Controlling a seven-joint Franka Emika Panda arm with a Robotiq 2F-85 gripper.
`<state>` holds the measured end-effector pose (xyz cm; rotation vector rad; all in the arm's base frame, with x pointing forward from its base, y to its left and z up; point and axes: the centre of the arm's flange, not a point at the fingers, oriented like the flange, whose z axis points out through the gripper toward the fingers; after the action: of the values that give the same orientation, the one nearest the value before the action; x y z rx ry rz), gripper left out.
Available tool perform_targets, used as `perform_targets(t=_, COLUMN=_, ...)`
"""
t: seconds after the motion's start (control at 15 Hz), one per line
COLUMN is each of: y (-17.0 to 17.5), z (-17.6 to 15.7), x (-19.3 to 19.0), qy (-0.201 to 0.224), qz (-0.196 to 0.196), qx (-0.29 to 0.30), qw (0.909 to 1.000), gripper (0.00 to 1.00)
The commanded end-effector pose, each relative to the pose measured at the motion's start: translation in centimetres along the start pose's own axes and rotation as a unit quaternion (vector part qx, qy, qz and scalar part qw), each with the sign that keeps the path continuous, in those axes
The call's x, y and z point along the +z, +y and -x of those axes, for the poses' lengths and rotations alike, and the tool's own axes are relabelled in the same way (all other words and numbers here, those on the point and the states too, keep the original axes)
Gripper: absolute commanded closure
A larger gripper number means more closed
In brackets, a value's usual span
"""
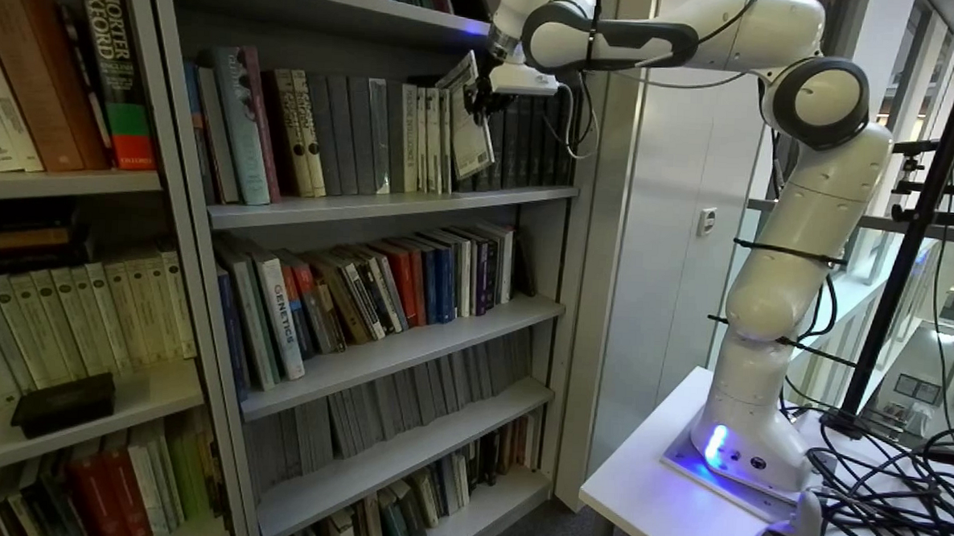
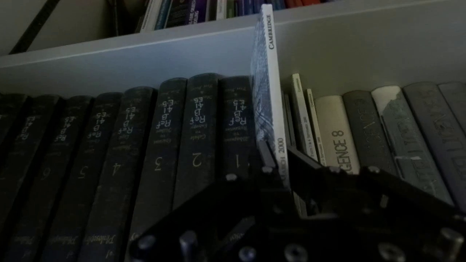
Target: Move the thin white book to the left of the black book
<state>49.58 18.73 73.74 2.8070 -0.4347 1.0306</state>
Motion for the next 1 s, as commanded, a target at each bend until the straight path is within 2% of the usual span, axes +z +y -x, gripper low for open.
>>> perform_targets(t=0.0, y=-0.2, z=-1.5, x=1.2, qy=0.047, qz=-0.041, qx=0.029, qw=0.9976, gripper=0.97)
perform_targets(t=0.33, y=-0.5, z=-2.1, x=3.9, qy=0.084, qz=-0.068, qx=0.024, qw=0.9938, gripper=0.97)
perform_targets(t=0.93, y=0.2, z=-0.4, x=9.8, qy=0.088, qz=-0.033, qx=-0.011, qw=0.9955, gripper=0.97)
